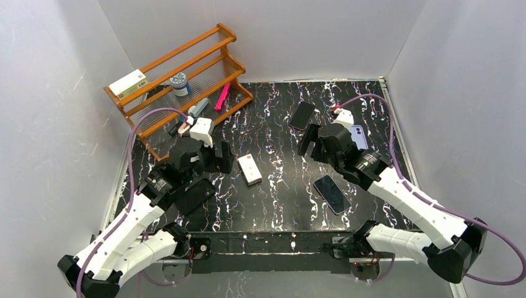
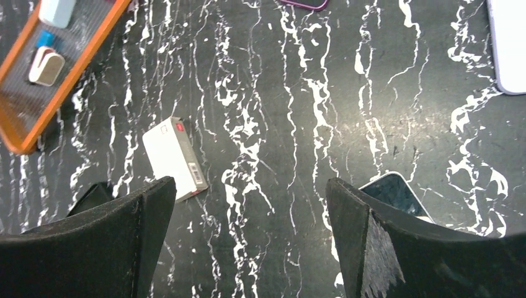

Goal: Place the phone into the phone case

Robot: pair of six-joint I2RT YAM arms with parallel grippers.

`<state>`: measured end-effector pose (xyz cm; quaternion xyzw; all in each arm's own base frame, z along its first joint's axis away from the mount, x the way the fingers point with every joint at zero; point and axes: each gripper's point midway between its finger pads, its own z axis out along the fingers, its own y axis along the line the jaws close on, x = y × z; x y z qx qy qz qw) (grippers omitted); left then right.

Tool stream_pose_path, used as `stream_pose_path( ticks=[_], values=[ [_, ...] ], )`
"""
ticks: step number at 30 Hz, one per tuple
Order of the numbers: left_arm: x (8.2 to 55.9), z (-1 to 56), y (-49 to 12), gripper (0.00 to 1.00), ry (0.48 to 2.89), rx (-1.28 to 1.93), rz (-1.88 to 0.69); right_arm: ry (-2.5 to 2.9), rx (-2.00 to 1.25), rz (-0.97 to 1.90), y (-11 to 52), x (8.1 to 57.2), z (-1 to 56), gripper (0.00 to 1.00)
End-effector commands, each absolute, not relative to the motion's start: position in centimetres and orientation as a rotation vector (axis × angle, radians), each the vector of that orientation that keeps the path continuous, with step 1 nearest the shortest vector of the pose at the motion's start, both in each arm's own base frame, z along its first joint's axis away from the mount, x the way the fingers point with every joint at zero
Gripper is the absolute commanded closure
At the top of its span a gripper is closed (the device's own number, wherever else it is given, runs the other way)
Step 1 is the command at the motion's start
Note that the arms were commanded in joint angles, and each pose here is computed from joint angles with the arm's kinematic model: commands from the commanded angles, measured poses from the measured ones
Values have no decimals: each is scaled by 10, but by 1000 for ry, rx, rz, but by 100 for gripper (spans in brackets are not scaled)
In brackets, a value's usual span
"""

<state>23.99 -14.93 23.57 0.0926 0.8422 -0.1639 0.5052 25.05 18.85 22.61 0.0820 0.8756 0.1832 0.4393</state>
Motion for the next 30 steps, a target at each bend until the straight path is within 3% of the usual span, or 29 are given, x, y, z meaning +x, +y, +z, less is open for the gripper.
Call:
stream_pose_path(
  ticks=[1,11,18,23,30],
  values=[
    [242,229,-137,2,2023,217,-325,2129,210,284,173,269,220,1],
    [253,231,-129,2,1985,211,-244,2231,159,-105,125,306,165,5],
    [254,219,-128,2,2005,218,-222,2475,104,30,130,303,116,16],
    [254,221,-125,2,1997,211,-209,2647,-17,-6,128,278,87,2],
    [253,220,-125,2,1997,206,-214,2663,79,-109,103,293,68,2]
  ],
)
